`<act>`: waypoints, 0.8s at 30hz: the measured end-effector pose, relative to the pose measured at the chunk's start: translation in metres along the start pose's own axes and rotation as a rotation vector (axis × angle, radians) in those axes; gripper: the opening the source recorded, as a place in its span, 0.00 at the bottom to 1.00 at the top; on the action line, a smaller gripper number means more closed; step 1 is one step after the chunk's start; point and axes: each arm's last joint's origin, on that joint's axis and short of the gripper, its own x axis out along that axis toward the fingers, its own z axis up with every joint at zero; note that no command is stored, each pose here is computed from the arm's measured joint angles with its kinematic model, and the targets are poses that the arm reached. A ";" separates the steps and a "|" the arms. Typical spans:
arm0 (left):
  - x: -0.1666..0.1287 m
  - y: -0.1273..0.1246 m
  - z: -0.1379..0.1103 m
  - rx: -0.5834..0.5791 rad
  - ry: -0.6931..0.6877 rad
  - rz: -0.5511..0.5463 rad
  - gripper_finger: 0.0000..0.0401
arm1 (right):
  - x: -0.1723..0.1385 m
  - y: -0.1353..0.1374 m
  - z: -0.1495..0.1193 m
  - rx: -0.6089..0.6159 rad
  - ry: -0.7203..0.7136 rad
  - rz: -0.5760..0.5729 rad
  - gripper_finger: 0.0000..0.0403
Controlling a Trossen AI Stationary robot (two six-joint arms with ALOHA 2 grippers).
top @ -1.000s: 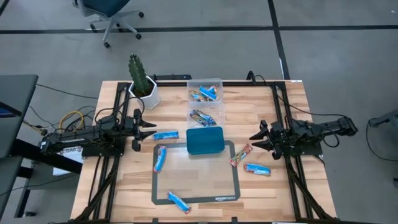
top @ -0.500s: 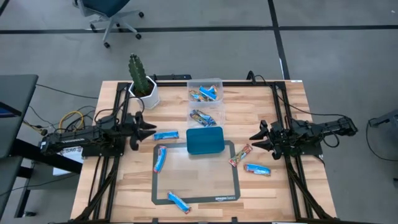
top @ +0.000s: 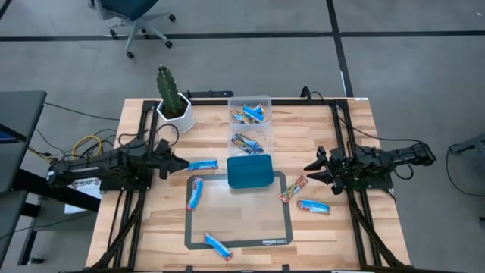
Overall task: Pick and place Granola Bars by type
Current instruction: Put the blue granola bar into the bottom transparent bin
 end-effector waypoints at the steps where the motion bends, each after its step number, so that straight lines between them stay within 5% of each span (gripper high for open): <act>1: -0.001 -0.001 0.002 -0.007 0.022 0.054 0.31 | 0.000 0.000 0.000 0.000 0.000 0.000 0.34; 11: 0.019 -0.014 0.028 0.068 0.051 0.446 0.31 | 0.000 0.000 0.000 0.000 -0.001 0.000 0.34; 17: 0.056 -0.020 0.037 0.321 0.347 0.447 0.31 | 0.000 0.000 0.000 0.000 -0.001 0.000 0.35; 24: 0.094 -0.026 0.050 0.501 0.522 0.454 0.38 | 0.000 0.000 0.000 0.000 -0.001 0.000 0.34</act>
